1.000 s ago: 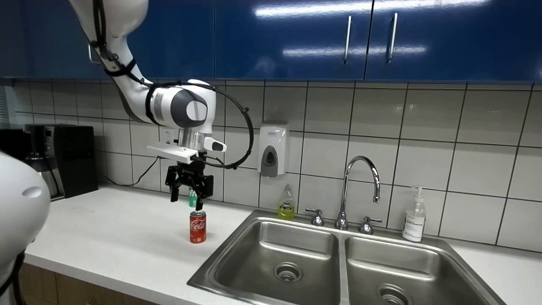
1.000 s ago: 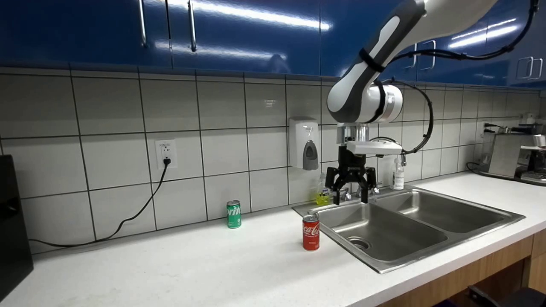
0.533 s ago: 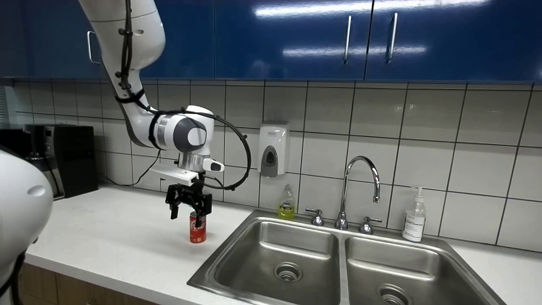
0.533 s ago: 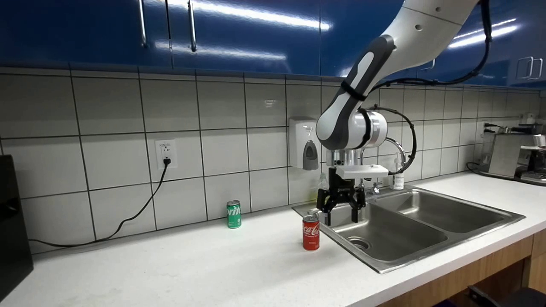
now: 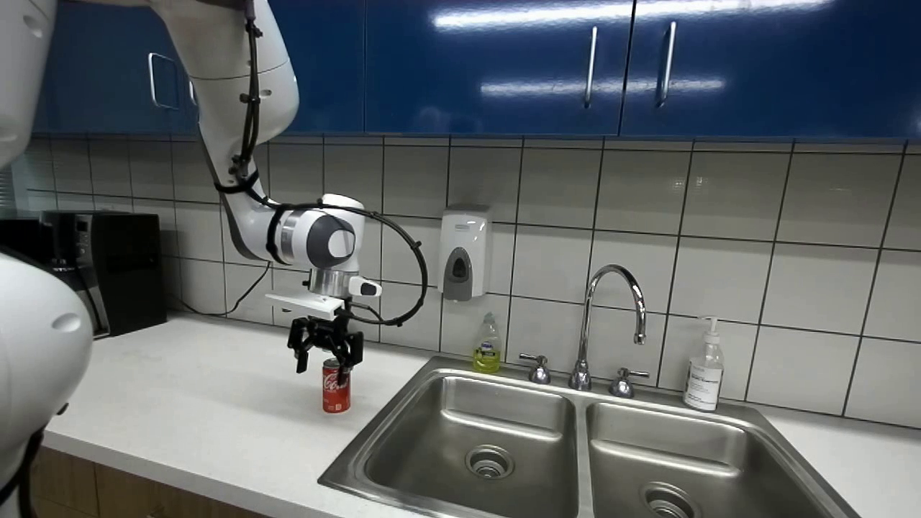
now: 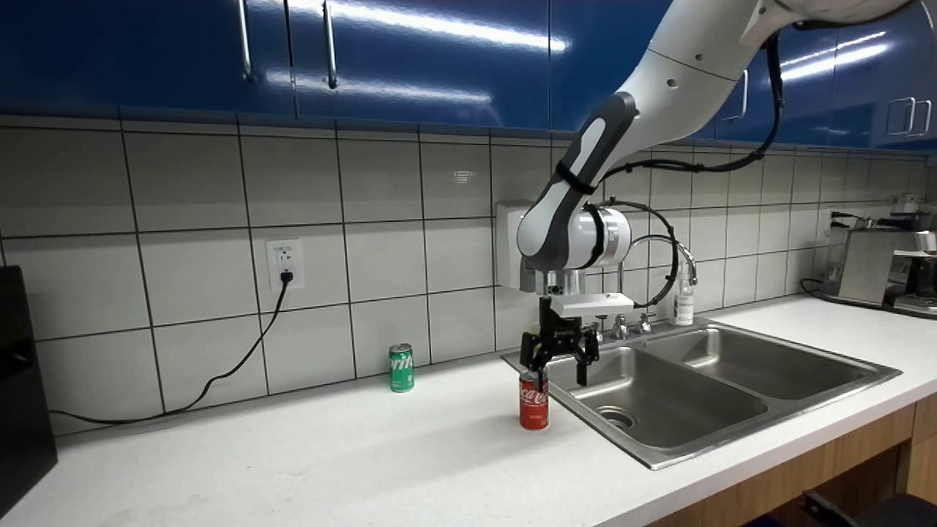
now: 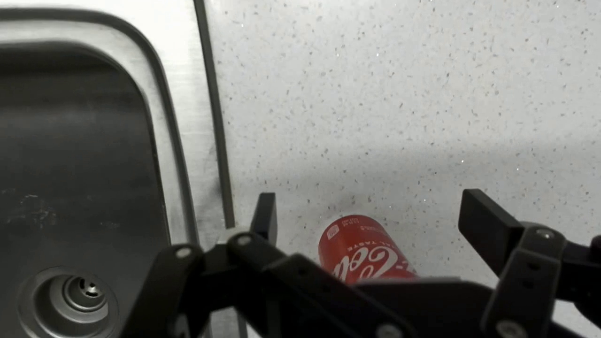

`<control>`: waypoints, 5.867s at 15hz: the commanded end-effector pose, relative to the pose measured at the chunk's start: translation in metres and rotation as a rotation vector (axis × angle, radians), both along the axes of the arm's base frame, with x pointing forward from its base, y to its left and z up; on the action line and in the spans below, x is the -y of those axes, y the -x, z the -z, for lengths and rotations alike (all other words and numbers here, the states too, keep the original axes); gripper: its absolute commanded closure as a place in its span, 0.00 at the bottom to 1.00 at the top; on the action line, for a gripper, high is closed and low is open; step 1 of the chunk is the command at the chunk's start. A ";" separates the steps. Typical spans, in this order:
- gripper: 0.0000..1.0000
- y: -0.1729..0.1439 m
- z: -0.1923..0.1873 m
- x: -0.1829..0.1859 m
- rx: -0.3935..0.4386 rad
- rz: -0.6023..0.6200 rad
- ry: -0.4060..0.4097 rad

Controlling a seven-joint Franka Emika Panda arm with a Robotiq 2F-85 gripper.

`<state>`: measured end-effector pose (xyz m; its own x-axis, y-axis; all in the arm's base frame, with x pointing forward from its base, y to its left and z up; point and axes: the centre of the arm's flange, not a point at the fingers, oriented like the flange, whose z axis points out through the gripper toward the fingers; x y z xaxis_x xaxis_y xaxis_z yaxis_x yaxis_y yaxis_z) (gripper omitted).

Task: Put the can in the left sink

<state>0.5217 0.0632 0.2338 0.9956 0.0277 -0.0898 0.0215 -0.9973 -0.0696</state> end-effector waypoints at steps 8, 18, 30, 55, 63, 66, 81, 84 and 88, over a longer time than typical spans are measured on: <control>0.00 -0.055 0.014 -0.001 0.013 -0.049 -0.006; 0.00 -0.076 0.026 -0.005 0.010 -0.062 0.015; 0.62 -0.087 0.032 -0.001 -0.072 -0.042 0.071; 0.62 -0.098 -0.041 0.115 0.038 0.272 0.039; 0.62 -0.077 -0.050 0.222 0.047 0.491 0.011; 0.62 -0.074 -0.041 0.245 0.045 0.536 0.004; 0.62 -0.075 0.103 0.293 0.002 0.639 0.003; 0.62 -0.076 0.126 0.298 -0.008 0.651 -0.001; 0.62 -0.077 0.149 0.303 -0.021 0.658 0.003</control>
